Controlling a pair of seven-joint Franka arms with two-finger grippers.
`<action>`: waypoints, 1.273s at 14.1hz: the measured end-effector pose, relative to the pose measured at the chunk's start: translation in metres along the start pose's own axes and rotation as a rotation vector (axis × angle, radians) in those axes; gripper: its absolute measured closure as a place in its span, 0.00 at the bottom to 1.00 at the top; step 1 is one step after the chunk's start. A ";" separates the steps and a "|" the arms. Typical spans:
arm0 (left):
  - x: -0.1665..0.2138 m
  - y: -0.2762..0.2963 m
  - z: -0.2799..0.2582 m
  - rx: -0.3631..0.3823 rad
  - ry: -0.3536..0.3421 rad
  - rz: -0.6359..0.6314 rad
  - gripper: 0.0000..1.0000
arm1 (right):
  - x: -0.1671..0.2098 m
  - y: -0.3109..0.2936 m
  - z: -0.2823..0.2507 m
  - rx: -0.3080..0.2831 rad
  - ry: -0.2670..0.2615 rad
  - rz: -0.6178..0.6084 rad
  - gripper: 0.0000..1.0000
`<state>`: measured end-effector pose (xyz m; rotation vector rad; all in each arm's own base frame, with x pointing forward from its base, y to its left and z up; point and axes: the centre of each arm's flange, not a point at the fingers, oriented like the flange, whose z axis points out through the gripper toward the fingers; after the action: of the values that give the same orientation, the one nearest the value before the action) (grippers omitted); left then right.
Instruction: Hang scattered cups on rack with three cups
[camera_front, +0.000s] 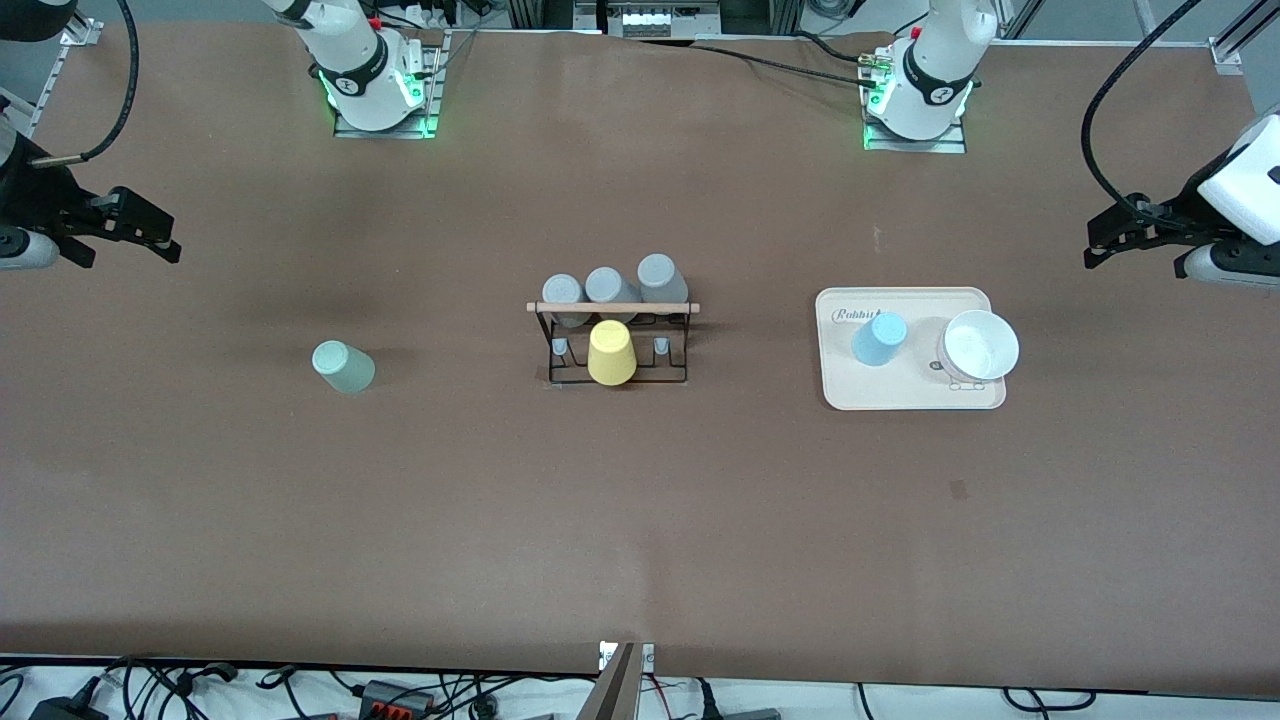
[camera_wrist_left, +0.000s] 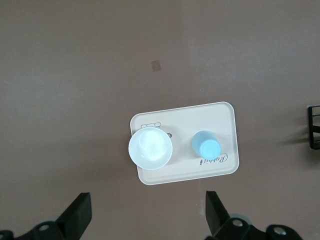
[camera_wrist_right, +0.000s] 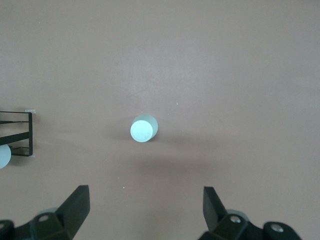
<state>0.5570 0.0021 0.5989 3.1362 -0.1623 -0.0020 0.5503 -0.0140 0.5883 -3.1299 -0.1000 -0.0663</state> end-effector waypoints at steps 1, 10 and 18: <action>0.000 0.000 0.000 0.000 0.000 0.000 0.00 | 0.000 0.000 0.000 0.000 0.000 0.000 0.00; -0.003 -0.005 0.002 -0.002 -0.023 -0.010 0.00 | -0.001 0.000 -0.002 0.000 0.003 0.000 0.00; 0.008 0.024 0.070 -0.024 -0.259 0.045 0.00 | -0.001 0.000 0.000 0.000 -0.001 0.000 0.00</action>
<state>0.5624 -0.0225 0.5288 3.0944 -0.2299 -0.4075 0.5492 -0.0139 0.5882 -3.1299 -0.1003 -0.0645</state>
